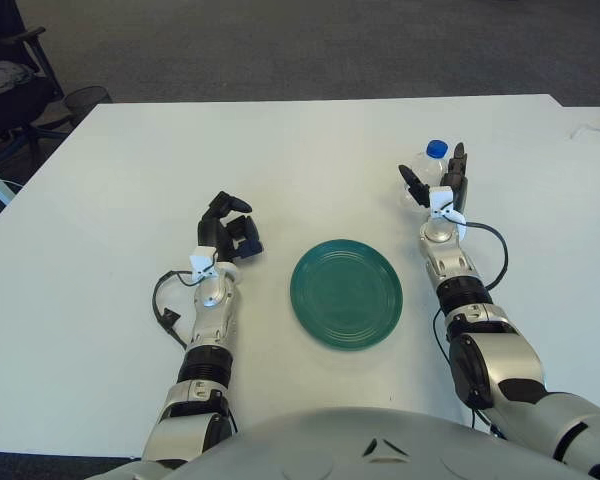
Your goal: Put the bottle into the plate.
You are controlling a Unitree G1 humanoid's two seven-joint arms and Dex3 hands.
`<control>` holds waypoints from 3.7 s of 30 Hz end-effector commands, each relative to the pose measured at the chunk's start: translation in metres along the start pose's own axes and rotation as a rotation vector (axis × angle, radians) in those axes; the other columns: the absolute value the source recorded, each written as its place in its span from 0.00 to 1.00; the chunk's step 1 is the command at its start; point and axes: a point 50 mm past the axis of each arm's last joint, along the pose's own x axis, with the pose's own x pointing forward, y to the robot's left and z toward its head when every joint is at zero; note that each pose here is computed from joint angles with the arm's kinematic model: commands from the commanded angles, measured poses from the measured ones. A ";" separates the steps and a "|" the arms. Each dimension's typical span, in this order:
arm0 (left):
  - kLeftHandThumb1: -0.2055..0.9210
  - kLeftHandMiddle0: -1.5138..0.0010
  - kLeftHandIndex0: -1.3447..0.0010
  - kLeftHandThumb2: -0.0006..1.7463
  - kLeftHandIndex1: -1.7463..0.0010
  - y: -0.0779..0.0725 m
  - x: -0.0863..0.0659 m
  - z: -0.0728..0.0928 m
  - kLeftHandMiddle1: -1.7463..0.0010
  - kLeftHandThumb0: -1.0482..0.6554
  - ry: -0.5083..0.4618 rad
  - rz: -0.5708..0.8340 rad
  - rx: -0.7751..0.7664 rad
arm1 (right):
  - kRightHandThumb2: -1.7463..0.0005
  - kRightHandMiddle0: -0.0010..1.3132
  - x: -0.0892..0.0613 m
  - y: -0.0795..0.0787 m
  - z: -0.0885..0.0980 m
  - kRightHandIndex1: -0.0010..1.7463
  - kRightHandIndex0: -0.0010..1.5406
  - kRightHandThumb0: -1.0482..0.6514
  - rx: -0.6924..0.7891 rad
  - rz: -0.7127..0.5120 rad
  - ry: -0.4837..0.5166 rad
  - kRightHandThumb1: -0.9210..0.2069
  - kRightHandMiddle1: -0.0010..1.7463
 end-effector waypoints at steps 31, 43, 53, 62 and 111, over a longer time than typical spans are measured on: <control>0.33 0.15 0.46 0.86 0.00 0.004 -0.001 0.003 0.00 0.31 -0.028 0.031 0.034 | 0.88 0.01 0.005 0.004 -0.007 0.00 0.01 0.00 0.005 0.019 0.049 0.00 0.00; 0.32 0.14 0.45 0.87 0.00 0.003 0.001 0.003 0.00 0.30 -0.026 0.016 0.024 | 0.92 0.01 0.007 0.003 -0.008 0.02 0.06 0.03 0.002 0.017 0.050 0.00 0.08; 0.32 0.15 0.45 0.87 0.00 0.002 0.001 0.002 0.00 0.30 -0.020 0.029 0.031 | 0.92 0.00 0.006 0.005 -0.010 0.03 0.11 0.06 -0.001 0.059 0.013 0.00 0.26; 0.32 0.15 0.45 0.87 0.00 0.002 0.001 0.002 0.00 0.30 -0.016 0.033 0.030 | 0.92 0.00 0.006 0.007 -0.011 0.04 0.14 0.06 -0.041 0.123 -0.017 0.00 0.36; 0.36 0.18 0.48 0.83 0.00 0.005 -0.001 0.000 0.00 0.31 -0.017 0.027 0.004 | 0.24 0.84 -0.004 0.017 -0.014 1.00 0.85 0.58 0.207 0.092 0.050 0.58 1.00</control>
